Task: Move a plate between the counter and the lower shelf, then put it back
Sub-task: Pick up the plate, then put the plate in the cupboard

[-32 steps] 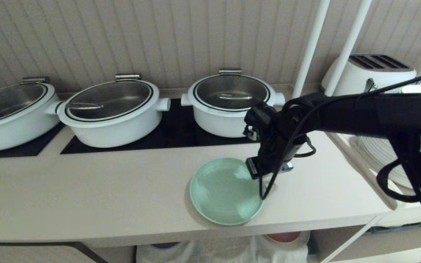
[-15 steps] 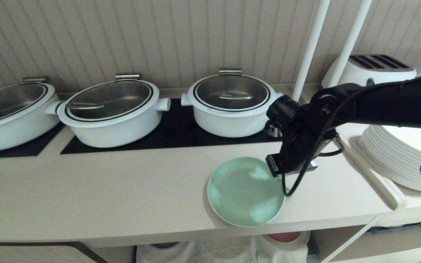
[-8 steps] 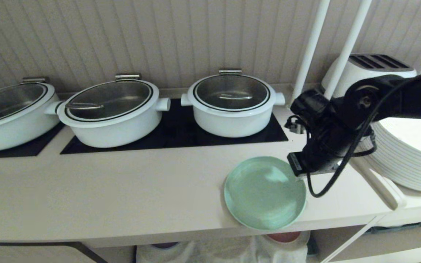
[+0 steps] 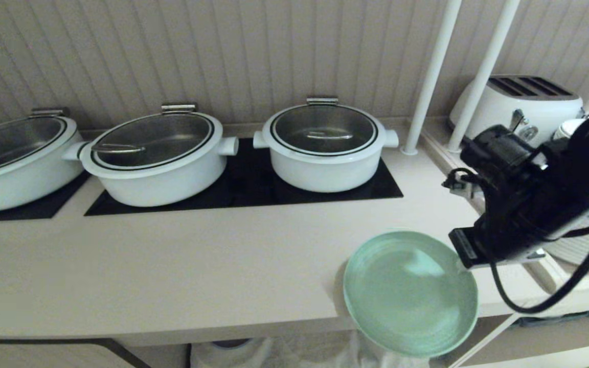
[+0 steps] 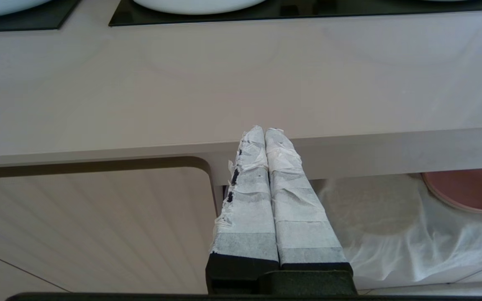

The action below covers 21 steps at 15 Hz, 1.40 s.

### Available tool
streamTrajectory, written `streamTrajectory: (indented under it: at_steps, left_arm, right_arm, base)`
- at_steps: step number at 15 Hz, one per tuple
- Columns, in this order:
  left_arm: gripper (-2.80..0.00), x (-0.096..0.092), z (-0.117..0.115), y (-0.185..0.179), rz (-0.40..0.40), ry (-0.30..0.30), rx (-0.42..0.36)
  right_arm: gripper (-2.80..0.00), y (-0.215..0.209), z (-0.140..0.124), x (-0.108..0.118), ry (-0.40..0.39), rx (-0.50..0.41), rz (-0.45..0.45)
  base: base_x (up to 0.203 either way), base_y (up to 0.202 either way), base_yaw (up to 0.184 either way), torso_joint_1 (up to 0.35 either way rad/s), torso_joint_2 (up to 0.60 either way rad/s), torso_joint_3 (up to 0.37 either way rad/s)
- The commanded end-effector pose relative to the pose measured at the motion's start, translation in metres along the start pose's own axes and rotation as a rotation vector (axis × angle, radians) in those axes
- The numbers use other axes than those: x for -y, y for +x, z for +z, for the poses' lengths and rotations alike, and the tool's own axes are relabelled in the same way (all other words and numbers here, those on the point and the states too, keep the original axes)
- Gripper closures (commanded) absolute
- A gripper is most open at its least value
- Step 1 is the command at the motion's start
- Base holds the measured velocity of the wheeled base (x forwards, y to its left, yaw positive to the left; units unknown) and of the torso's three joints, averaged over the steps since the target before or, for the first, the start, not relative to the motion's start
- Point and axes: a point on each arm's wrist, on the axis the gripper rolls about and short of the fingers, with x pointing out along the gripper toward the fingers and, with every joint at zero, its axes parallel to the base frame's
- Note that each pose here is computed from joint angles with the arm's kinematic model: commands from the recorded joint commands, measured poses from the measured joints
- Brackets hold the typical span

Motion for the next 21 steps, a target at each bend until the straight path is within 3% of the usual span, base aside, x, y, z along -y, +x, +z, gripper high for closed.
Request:
streamTrajectory:
  at_steps: [1, 4, 13, 17, 21]
  left_arm:
    - [0.00, 0.000, 0.000, 0.000, 0.000, 0.000, 0.000]
    - [0.00, 0.000, 0.000, 0.000, 0.000, 0.000, 0.000]
    - [0.00, 0.000, 0.000, 0.000, 0.000, 0.000, 0.000]
    - [0.00, 0.000, 0.000, 0.000, 0.000, 0.000, 0.000]
    - [0.00, 0.000, 0.000, 0.000, 0.000, 0.000, 0.000]
  right_arm:
    - [0.00, -0.012, -0.018, 0.010, 0.033, 0.020, -0.001]
    - [0.00, -0.019, -0.038, 0.021, 0.127, 0.030, -0.005]
    - [0.00, -0.028, -0.107, 0.040, 0.203, 0.032, -0.002]
    - [0.00, -0.025, -0.120, 0.041, 0.274, 0.020, 0.045]
    - [0.00, -0.024, -0.145, 0.045, 0.276, -0.002, 0.061]
  base:
    - [0.000, 0.000, 0.000, 0.000, 0.00, 0.000]
    - [0.000, 0.000, 0.000, 0.000, 0.00, 0.000]
    - [0.000, 0.000, 0.000, 0.000, 0.00, 0.000]
    - [0.000, 0.000, 0.000, 0.000, 0.00, 0.000]
    - [0.000, 0.000, 0.000, 0.000, 0.00, 0.000]
